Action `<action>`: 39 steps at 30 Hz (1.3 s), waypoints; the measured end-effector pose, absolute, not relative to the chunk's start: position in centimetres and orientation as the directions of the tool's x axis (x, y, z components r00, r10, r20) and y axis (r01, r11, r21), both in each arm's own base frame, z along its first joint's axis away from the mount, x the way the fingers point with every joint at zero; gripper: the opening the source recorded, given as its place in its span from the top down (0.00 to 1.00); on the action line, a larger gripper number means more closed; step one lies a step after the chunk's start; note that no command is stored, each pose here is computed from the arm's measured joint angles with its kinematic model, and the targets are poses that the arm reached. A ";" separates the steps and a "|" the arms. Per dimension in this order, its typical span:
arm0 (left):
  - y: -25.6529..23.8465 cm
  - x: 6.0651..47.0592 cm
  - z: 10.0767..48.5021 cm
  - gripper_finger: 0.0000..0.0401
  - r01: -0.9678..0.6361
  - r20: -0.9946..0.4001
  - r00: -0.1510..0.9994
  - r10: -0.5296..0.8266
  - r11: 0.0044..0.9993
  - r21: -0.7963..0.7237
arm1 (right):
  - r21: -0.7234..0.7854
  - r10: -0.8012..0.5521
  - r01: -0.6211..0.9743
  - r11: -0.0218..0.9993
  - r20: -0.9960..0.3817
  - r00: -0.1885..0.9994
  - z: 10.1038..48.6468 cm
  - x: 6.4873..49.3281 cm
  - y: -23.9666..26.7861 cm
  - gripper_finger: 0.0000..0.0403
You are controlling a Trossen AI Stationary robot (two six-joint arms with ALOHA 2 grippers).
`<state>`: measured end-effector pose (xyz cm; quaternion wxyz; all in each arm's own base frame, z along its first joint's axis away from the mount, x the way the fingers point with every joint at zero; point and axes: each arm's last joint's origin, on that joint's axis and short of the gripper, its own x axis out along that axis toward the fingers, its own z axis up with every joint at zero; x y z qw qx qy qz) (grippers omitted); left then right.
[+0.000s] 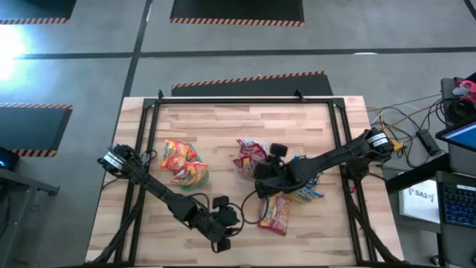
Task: Sort Maruchan noodles
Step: Put the red noodle pack into the white bin
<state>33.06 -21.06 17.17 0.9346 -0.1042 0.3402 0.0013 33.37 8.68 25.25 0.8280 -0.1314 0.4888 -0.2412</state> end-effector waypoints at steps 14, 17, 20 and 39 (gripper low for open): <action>-20.7 34.1 15.9 0.73 -0.221 -0.552 0.826 0.112 0.966 -0.135 | 0.013 -0.241 0.571 0.821 -0.899 0.367 26.7 31.9 13.1 0.69; -20.7 35.0 14.7 0.73 -0.213 -0.536 0.840 0.089 0.962 -0.174 | 0.048 -0.219 0.595 0.803 -0.904 0.368 26.2 31.2 15.2 0.69; -20.4 35.7 14.1 0.73 -0.225 -0.509 0.856 0.090 0.952 -0.209 | 0.083 -0.198 0.608 0.790 -0.903 0.381 25.7 30.7 17.2 0.69; -19.4 36.5 14.1 0.73 -0.342 -0.491 0.864 0.112 0.846 -0.409 | -0.016 -0.168 0.548 0.836 -0.959 0.228 18.1 29.8 23.5 0.69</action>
